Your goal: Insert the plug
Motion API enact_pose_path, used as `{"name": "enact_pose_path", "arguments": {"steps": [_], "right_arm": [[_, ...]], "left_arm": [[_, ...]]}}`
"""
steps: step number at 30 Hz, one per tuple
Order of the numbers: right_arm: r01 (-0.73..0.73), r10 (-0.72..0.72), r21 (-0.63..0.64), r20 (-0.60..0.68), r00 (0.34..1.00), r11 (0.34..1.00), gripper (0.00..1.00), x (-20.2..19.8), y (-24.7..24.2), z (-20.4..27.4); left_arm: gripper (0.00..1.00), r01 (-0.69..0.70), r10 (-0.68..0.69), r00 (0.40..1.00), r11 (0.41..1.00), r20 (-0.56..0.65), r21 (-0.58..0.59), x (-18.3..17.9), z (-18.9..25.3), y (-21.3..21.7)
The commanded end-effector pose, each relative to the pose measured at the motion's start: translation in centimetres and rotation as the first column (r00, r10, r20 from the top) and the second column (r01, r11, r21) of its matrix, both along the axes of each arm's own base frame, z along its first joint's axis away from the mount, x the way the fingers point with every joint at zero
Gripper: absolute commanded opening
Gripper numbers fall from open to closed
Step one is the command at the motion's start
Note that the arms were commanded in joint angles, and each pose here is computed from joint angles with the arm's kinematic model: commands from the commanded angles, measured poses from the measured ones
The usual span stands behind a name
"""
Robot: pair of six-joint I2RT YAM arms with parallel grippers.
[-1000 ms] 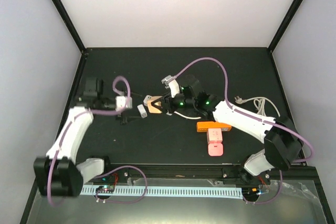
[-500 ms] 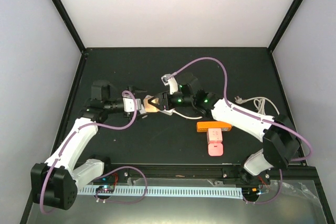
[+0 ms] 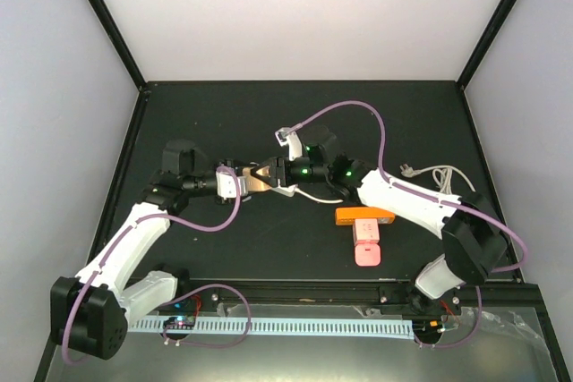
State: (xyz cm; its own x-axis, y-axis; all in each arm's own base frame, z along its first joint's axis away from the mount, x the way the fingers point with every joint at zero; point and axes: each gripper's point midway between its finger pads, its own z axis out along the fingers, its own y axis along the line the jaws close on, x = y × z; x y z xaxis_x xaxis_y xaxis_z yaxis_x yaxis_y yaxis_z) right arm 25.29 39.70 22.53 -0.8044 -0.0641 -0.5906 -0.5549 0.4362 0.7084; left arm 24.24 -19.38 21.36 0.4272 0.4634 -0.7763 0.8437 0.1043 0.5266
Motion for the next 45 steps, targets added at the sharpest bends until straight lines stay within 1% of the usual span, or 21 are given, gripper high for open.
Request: {"name": "enact_pose_path", "arguments": {"steps": [1,2,3,5,9,11,12,14,15,16,17,18,19,22,24,28,30,34,37,41,45], "right_arm": [[-0.036,0.035,0.038,0.019,0.999,0.999,0.55,-0.7,0.2,0.8],[-0.047,0.047,0.030,0.010,0.999,0.998,0.63,-1.0,0.3,0.5],[-0.059,0.059,0.021,-0.002,0.998,0.998,0.68,-1.2,0.2,0.1],[-0.079,0.079,0.014,-0.023,0.997,0.997,0.72,-1.6,0.2,-0.6],[-0.083,0.084,0.018,-0.043,0.996,0.996,0.77,-2.2,-0.1,-1.4],[-0.085,0.087,0.034,-0.041,0.995,0.996,0.74,-2.5,-0.1,-1.3],[-0.084,0.086,0.039,-0.038,0.996,0.996,0.67,-2.4,-0.1,-1.3],[-0.090,0.091,0.051,-0.031,0.995,0.995,0.45,-2.4,0.1,-0.9],[-0.090,0.091,0.052,-0.024,0.996,0.995,0.30,-2.4,0.1,-0.8],[-0.085,0.086,0.043,-0.015,0.996,0.995,0.18,-2.2,0.0,-0.7],[-0.070,0.070,0.023,-0.001,0.998,0.997,0.09,-1.9,-0.3,-0.6],[-0.045,0.046,-0.013,0.018,0.999,0.999,0.03,-1.5,-0.7,-0.6],[0.006,-0.003,-0.064,0.046,0.999,0.998,0.02,-0.6,-1.6,-0.8],[0.143,-0.126,-0.193,0.101,0.987,0.971,0.01,1.6,-5.1,-1.5],[0.210,-0.191,-0.232,0.102,0.976,0.950,0.01,2.5,-7.6,-2.1],[0.288,-0.275,-0.283,0.086,0.958,0.915,0.01,3.2,-11.6,-3.9],[0.313,-0.298,-0.310,0.097,0.950,0.898,0.01,3.4,-12.7,-4.4],[0.345,-0.318,-0.344,0.135,0.938,0.873,0.01,3.9,-13.7,-4.5],[0.357,-0.322,-0.353,0.154,0.934,0.865,0.01,4.3,-13.9,-4.4],[0.362,-0.322,-0.362,0.168,0.932,0.859,0.01,4.7,-13.9,-4.4],[0.355,-0.313,-0.372,0.169,0.935,0.858,0.01,4.8,-13.8,-4.9]], "left_arm": [[0.37,-0.018,0.018,0.999,1.000,0.042,0.004,0.7,0.4,0.0],[0.36,-0.015,0.015,0.999,1.000,0.046,0.001,0.6,0.4,0.0],[0.36,-0.012,0.012,0.999,1.000,0.049,-0.001,0.6,0.5,0.0],[0.35,-0.007,0.007,0.998,1.000,0.057,-0.002,0.6,0.7,-0.1],[0.33,0.007,-0.007,0.998,1.000,0.056,0.003,0.7,0.8,-0.2],[0.33,0.020,-0.020,0.999,1.000,0.044,0.007,0.6,0.7,-0.3],[0.33,0.027,-0.028,0.999,1.000,0.036,0.009,0.5,0.5,-0.4],[0.37,0.037,-0.037,0.999,0.999,0.023,0.013,0.4,0.3,-0.6],[0.44,0.042,-0.042,0.999,0.999,0.010,0.015,0.3,0.1,-0.6],[0.64,0.042,-0.042,0.999,0.999,-0.010,0.016,0.3,-0.1,-0.7],[0.90,0.033,-0.032,0.999,0.999,-0.039,0.018,0.6,-0.5,-0.8],[0.98,0.020,-0.019,0.998,0.999,-0.057,0.024,1.0,-0.9,-0.8],[0.99,0.007,-0.004,0.996,0.999,-0.087,0.041,1.8,-1.8,-0.8],[0.99,-0.017,0.039,0.985,0.992,-0.168,0.129,3.8,-4.6,-0.9],[0.98,-0.036,0.079,0.975,0.978,-0.209,0.205,5.3,-6.8,-0.7],[0.86,-0.089,0.154,0.970,0.945,-0.188,0.315,7.0,-10.1,0.4],[0.77,-0.106,0.184,0.964,0.929,-0.193,0.356,7.2,-11.5,1.0],[0.60,-0.112,0.219,0.952,0.901,-0.215,0.420,6.9,-13.5,1.9],[0.51,-0.132,0.261,0.944,0.861,-0.203,0.491,7.1,-15.4,3.0],[0.46,-0.169,0.331,0.925,0.799,-0.187,0.577,7.7,-17.4,4.6],[0.40,-0.199,0.377,0.913,0.747,-0.158,0.634,7.9,-18.6,5.9]]}}
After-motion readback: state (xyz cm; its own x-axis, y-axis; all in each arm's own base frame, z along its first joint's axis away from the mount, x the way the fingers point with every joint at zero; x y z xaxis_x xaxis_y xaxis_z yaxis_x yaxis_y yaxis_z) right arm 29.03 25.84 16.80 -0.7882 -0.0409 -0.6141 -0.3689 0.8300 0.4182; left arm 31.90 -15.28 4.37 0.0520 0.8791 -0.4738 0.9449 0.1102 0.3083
